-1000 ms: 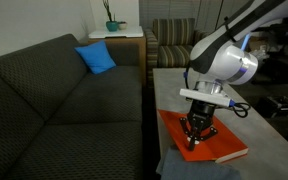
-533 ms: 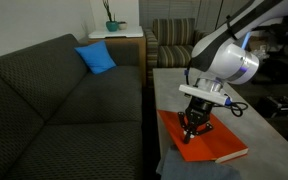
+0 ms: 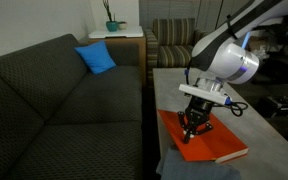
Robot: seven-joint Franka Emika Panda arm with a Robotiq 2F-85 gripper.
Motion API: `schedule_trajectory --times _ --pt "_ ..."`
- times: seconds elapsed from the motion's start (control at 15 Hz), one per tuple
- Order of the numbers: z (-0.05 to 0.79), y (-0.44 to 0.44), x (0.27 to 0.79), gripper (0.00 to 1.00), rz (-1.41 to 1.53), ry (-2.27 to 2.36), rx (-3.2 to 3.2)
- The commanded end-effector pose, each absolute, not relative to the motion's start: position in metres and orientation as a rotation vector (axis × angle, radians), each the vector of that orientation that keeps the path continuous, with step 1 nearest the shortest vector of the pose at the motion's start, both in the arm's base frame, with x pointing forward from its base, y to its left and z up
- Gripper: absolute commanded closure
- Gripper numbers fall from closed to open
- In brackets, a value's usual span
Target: Open the cover of the book on the table
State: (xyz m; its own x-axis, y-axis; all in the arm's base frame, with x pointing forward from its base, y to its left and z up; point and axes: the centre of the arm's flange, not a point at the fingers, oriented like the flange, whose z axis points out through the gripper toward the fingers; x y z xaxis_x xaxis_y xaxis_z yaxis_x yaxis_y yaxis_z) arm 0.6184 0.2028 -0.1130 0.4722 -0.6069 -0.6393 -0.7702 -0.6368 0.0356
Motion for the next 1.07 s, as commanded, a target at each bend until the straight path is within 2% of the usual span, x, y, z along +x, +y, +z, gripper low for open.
schedule_trajectory --times 0.0,0.27,0.53,1.0 --pt "-0.113 0.203 0.618 0.99 0.915 1.18 -2.465" --pt "-0.109 0.196 0.609 1.0 0.788 1.235 -2.465" --pt "-0.147 0.189 0.618 1.0 0.64 1.358 -2.393" --pt "-0.18 0.196 0.615 1.0 0.717 1.384 -2.463"
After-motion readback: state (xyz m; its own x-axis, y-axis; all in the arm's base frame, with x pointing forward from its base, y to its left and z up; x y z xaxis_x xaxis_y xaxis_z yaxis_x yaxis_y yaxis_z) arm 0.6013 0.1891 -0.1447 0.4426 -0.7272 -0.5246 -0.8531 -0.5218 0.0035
